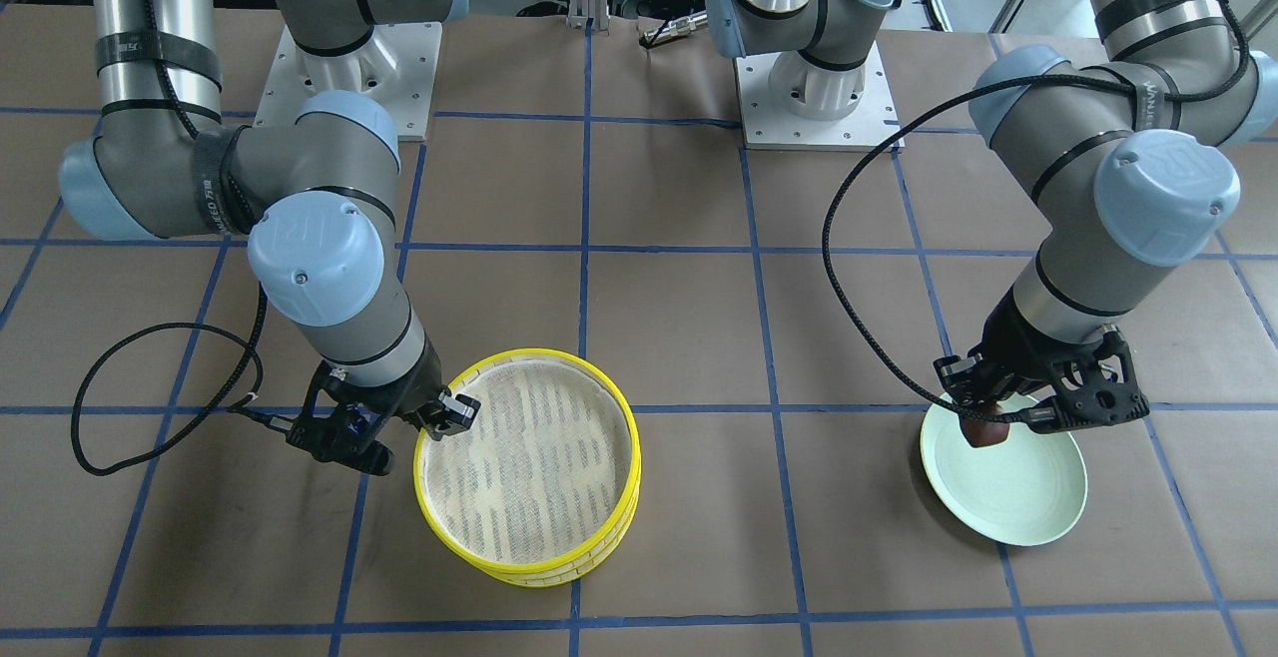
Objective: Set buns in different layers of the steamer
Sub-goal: 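Release the steamer rim and raise the right gripper while the left holds the bun, then carry the brown bun with the left gripper over the top tier and lower it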
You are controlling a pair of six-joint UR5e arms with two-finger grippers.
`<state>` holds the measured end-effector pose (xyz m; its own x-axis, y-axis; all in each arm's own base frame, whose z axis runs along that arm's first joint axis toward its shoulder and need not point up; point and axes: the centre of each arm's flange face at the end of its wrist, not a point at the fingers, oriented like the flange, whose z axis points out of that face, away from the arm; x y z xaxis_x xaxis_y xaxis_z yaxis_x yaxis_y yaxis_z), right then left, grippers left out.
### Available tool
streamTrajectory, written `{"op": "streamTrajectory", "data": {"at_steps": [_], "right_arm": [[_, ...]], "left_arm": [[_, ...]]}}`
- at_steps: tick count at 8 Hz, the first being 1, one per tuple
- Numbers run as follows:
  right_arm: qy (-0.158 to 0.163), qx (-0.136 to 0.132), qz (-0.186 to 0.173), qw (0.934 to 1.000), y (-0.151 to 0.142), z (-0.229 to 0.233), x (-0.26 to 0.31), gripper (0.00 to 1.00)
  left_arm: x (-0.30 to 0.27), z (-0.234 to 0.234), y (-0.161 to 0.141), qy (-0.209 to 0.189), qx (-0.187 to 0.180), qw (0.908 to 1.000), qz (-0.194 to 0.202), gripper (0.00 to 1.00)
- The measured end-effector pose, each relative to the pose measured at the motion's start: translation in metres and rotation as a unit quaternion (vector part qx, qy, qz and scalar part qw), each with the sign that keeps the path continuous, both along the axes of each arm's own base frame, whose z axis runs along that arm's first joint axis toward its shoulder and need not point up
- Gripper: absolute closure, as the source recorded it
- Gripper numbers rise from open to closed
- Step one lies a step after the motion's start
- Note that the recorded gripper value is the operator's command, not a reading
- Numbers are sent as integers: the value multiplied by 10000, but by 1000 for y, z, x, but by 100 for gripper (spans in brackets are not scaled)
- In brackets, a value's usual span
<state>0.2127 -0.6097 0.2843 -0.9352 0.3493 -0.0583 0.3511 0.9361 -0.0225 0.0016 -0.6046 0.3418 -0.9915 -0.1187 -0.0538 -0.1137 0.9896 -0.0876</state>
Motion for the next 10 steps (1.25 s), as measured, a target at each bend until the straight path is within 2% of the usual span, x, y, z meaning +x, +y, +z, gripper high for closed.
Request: {"op": "streamTrajectory", "data": {"at_steps": [1, 4, 6, 8, 10], "right_arm": [[-30, -7, -1, 10000, 0, 0, 0, 28], [-131, -58, 11, 9999, -1, 3, 2, 27], [-105, -163, 241, 9995, -4, 16, -3, 27], [-38, -209, 502, 9985, 3, 53, -25, 27], [32, -155, 751, 9971, 22, 103, -73, 27]], "left_arm": [[0, -1, 0, 3, 9, 10000, -5, 100], [0, -4, 0, 9, 40, 10000, -17, 100], [0, -5, -1, 10, 49, 10000, -24, 100], [0, -5, -1, 12, 46, 10000, -7, 100], [-3, -4, -2, 37, 19, 10000, 45, 100]]}}
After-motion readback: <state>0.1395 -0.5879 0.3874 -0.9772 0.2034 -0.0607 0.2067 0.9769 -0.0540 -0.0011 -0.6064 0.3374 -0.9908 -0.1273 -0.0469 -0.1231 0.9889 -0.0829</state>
